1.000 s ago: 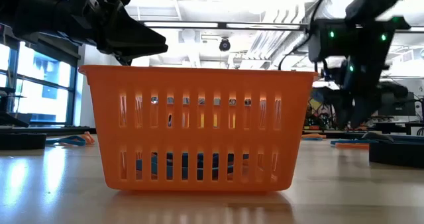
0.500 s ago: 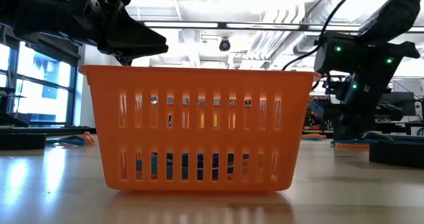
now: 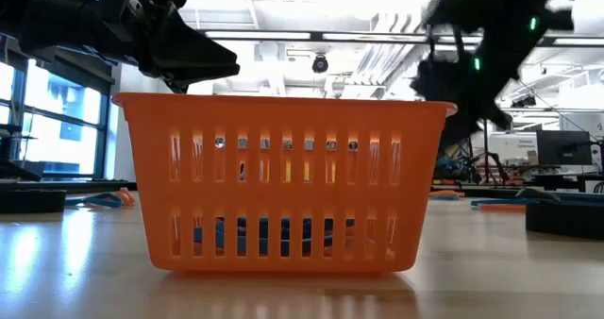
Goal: Sort rubber bands into baskets
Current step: Put the blue rubber band into the orange bin
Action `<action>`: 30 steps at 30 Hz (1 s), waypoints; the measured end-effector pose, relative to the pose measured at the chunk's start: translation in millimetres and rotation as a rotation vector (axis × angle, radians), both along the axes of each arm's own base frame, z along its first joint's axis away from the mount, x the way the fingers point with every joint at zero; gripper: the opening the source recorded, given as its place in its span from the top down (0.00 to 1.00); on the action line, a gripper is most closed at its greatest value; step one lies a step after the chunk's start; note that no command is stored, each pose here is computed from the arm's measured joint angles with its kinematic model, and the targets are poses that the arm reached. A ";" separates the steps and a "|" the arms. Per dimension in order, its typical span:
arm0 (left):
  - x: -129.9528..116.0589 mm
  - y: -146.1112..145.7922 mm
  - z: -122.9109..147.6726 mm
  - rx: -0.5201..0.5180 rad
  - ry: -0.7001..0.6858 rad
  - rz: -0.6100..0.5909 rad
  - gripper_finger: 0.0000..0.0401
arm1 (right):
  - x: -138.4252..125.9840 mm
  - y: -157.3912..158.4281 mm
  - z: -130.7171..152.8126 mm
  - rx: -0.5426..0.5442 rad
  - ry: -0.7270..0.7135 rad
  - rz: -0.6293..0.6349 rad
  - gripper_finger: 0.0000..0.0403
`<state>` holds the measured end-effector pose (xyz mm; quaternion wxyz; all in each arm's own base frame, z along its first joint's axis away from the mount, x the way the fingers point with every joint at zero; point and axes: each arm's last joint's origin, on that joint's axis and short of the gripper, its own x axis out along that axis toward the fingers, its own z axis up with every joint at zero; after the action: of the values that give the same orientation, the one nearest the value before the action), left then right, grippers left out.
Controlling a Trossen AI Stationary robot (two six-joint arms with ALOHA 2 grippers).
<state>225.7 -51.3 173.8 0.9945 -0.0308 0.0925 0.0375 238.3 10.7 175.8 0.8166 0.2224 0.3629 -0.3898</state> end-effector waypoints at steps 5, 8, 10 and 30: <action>0.0 0.0 0.0 0.000 0.000 0.000 0.72 | 18.9 46.0 35.4 -0.025 -0.137 0.247 1.00; 0.1 0.0 0.1 0.000 0.000 0.001 0.72 | 28.1 72.3 50.0 -0.038 -0.214 0.371 1.00; 0.1 0.1 0.1 0.000 -0.001 0.002 0.72 | 35.9 87.6 53.9 -0.047 -0.231 0.428 1.00; -0.1 1.9 -0.1 0.012 0.001 0.055 0.72 | 134.9 153.8 21.5 0.131 -0.064 0.801 1.00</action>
<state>225.6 -49.4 173.7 0.9932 -0.0275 0.0917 0.0655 373.2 164.5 197.4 0.8988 0.1271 0.4194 -0.0098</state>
